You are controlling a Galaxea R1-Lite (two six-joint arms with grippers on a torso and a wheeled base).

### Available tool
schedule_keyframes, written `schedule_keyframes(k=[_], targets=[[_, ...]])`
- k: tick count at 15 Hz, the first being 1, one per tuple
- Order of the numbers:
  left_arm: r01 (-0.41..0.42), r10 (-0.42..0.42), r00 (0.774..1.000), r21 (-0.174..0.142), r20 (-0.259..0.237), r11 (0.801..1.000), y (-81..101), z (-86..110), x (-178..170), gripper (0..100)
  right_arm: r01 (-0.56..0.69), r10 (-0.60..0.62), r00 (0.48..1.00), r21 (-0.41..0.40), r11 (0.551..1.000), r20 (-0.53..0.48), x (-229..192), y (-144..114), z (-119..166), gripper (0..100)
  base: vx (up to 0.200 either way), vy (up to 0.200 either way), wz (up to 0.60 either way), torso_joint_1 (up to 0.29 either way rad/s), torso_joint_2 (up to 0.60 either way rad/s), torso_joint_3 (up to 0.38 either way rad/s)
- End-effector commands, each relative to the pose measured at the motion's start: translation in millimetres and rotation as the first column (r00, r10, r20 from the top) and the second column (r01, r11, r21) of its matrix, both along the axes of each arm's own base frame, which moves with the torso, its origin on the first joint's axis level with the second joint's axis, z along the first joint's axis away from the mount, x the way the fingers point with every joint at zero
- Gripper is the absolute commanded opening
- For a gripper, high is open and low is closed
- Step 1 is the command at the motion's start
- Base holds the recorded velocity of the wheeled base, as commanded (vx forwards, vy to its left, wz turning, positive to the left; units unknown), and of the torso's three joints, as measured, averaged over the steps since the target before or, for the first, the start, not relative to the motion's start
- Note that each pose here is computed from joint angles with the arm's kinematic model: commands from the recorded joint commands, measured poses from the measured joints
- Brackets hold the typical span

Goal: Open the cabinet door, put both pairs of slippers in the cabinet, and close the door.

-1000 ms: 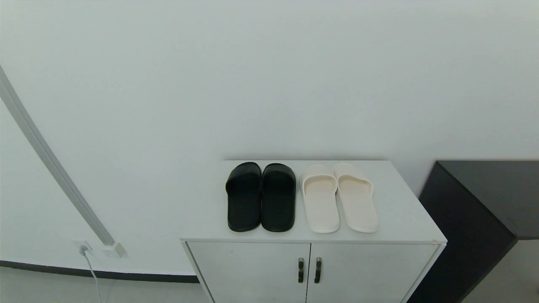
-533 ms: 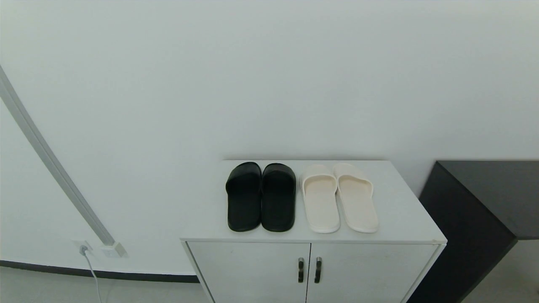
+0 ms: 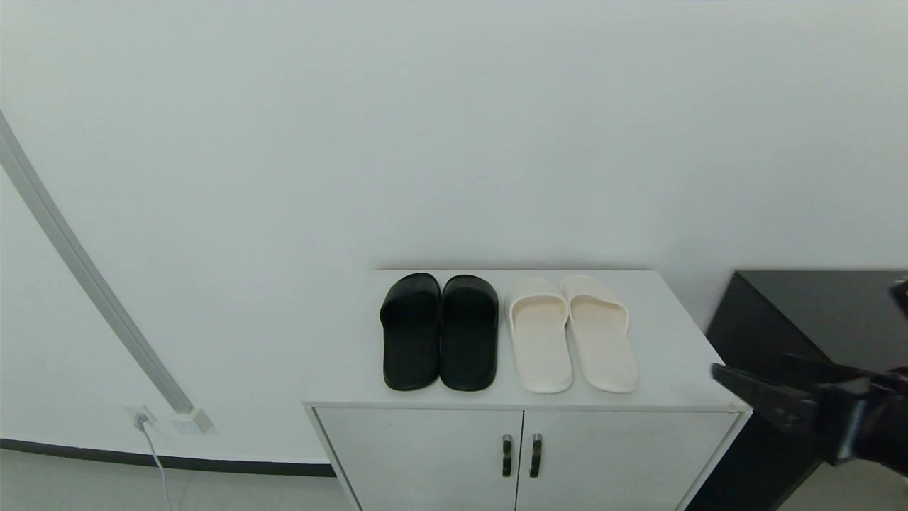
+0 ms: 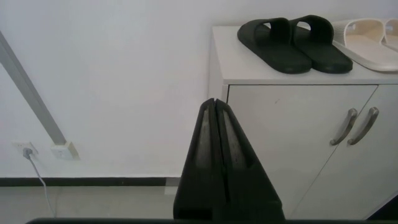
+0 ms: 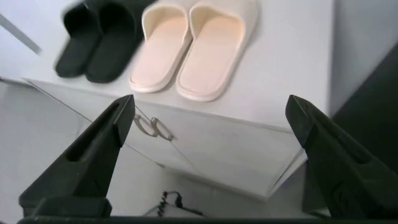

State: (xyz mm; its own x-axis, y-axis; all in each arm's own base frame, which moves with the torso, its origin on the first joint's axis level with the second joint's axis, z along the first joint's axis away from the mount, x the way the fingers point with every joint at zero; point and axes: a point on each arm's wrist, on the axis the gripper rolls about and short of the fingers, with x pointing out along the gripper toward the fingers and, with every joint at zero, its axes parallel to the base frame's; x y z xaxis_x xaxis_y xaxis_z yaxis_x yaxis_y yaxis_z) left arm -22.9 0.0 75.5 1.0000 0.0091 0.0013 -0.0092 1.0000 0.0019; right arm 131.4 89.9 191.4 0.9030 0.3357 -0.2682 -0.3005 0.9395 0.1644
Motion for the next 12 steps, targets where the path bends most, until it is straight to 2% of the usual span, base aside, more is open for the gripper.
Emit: schedule_keyframes(k=[1, 4, 7, 10, 12], targets=[[0.000, 0.000, 1.000, 0.004, -0.001, 1.000, 0.0, 0.0, 0.1, 0, -0.007, 0.005, 0.999, -0.038, 0.999, -0.051, 32.1, 49.6, -4.6, 100, 0.000, 0.000, 0.00, 0.000, 0.00, 0.000], [0.000, 0.000, 1.000, 0.004, -0.001, 1.000, 0.0, 0.0, 0.1, 0, 0.090, -0.093, 0.994, -0.059, 0.994, -0.059, 66.8, 89.8, -17.9, 100, 0.000, 0.000, 0.00, 0.000, 0.00, 0.000], [-0.002, 0.002, 1.000, 0.004, -0.001, 1.000, 0.0, 0.0, 0.1, 0, 0.165, -0.166, 0.986, -0.064, 0.984, -0.016, 94.8, 115.1, -34.6, 100, 0.000, 0.000, 0.00, 0.000, 0.00, 0.000], [0.000, 0.000, 1.000, 0.004, -0.001, 1.000, 0.0, 0.0, 0.1, 0, 0.214, -0.217, 0.976, -0.104, 0.971, -0.018, 120.3, 138.6, -55.2, 100, 0.000, 0.000, 0.00, 0.000, 0.00, 0.000], [-0.002, 0.002, 1.000, 0.003, -0.001, 1.000, 0.0, 0.0, 0.1, 0, 0.231, -0.234, 0.972, -0.101, 0.968, -0.009, 135.4, 152.3, -61.1, 100, 0.000, 0.000, 0.00, 0.000, 0.00, 0.000]])
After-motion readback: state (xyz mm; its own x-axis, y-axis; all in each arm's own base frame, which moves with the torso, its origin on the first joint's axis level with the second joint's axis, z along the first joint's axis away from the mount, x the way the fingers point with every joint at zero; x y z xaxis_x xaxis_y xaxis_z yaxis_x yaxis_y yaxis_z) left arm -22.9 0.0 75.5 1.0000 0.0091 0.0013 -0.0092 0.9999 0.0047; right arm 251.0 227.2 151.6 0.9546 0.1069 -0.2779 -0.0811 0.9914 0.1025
